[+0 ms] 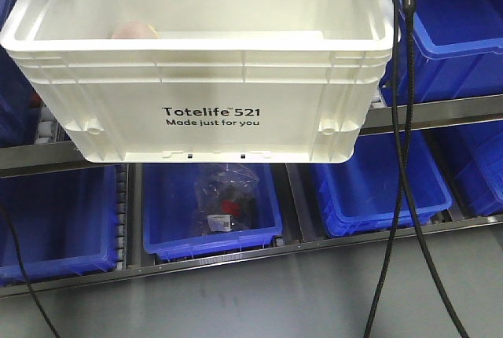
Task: Place moving items into box and shelve
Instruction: 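Hold the tote above the shelf roller lane while the base aligns, then lower the tote onto the shelf roller lane with both grippers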
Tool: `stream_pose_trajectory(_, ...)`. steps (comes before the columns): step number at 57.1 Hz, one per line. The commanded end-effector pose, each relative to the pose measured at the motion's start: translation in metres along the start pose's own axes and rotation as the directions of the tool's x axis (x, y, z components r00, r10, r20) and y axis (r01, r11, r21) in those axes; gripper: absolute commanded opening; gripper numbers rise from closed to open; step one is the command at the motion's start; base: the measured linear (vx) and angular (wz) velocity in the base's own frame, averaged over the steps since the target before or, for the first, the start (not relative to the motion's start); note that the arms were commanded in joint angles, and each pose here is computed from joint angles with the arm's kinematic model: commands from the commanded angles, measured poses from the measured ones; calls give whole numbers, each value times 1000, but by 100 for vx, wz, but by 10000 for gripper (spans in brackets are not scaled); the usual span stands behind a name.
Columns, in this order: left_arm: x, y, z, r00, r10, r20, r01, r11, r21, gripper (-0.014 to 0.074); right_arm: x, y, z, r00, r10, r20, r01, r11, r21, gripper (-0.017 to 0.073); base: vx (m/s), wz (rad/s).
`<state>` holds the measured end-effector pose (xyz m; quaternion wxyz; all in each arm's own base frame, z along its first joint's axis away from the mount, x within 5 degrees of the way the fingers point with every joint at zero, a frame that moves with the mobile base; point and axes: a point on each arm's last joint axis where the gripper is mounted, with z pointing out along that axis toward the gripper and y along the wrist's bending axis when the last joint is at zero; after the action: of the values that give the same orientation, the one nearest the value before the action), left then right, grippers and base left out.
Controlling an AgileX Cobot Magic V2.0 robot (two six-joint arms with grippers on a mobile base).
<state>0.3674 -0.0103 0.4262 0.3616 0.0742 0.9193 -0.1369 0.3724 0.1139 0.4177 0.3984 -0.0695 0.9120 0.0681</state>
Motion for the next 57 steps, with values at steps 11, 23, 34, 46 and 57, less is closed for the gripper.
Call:
stream_pose_trajectory(11, -21, -9, -35, 971, 41, 234, -37, 999, -23, 2, -24, -3, -28, 976, -39, 216, 37, 999, 15, -3, 0, 0)
stream_pose_trajectory(23, -22, -4, -18, 977, 25, 210, -23, 1000, -12, 2, -27, -2, -22, 967, -44, 249, 42, 999, 13, -3, 0, 0)
stream_pose_trajectory(34, -25, 0, -9, 974, 17, 227, -13, 1000, -16, 2, -29, -5, -20, 963, -75, 259, 64, 997, 51, -3, 0, 0)
stream_pose_trajectory(46, -30, 4, 6, 965, -2, 261, 0, 1000, 9, 2, -29, -6, -2, 961, -103, 258, 86, 993, 76, -3, 0, 0)
stream_pose_trajectory(57, -29, 9, 27, 971, -5, 239, 2, 1000, 16, 2, -32, -4, 15, 949, -109, 296, 93, 993, 68, -3, 0, 0)
